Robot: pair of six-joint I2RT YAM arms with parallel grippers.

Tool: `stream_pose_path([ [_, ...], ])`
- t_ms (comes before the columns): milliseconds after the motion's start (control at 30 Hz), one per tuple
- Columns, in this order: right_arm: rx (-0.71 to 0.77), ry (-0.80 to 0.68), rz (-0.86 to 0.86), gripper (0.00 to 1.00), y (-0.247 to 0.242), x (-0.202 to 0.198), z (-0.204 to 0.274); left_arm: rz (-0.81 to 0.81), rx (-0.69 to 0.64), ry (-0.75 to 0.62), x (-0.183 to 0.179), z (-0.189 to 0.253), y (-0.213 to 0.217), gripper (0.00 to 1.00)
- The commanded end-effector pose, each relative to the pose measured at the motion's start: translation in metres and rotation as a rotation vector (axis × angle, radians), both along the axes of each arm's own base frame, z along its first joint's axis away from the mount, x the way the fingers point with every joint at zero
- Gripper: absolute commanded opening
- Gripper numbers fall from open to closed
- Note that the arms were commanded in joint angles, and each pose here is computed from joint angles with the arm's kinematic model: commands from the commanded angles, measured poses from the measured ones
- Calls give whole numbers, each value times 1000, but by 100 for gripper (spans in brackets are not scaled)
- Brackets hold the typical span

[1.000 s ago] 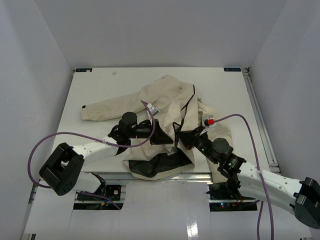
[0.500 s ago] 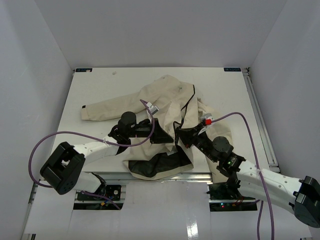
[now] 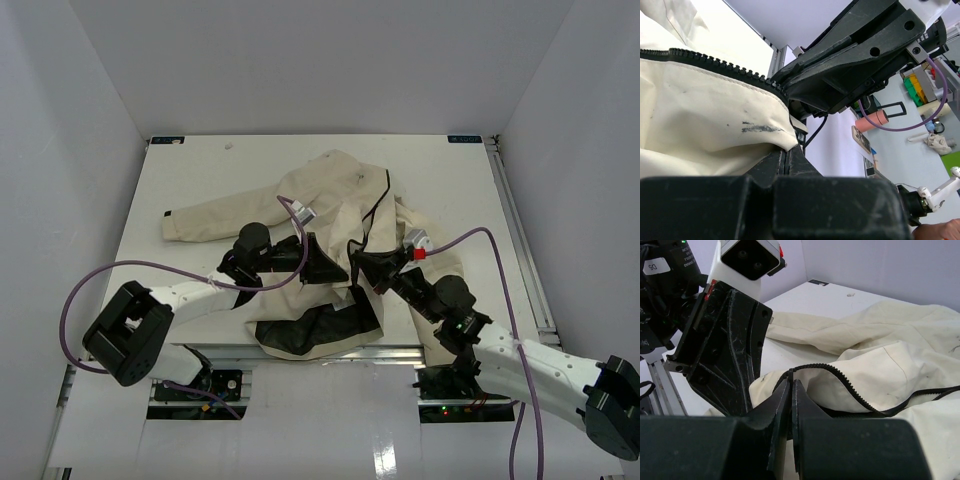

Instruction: Zip up the jacket

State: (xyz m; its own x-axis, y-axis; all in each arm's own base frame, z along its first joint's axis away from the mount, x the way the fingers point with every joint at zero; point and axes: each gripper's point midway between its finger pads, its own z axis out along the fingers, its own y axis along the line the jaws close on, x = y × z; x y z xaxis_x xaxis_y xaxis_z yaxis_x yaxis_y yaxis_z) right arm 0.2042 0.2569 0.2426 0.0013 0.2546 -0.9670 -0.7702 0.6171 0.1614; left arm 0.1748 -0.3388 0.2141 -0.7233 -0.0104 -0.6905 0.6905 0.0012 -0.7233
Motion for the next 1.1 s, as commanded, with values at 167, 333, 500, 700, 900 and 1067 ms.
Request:
stream_pose_path([
  [167, 126, -121, 91, 8, -1, -15, 34, -67, 2, -19, -14, 6, 9, 34],
  [333, 144, -69, 138, 8, 1, -24, 20, 138, 101, -67, 18, 2, 13, 55],
  [500, 148, -28, 142, 8, 5, -21, 18, 375, 201, -195, 54, 18, 32, 67],
  [700, 151, -1, 146, 8, 11, -17, 19, 563, 318, -301, 73, 35, 54, 68],
  [900, 162, 49, 82, 8, 13, -1, 21, 630, 513, -391, 70, 9, 63, 64],
  [1067, 176, 82, 8, 8, 11, 15, 26, 595, 594, -522, 50, -2, 53, 63],
])
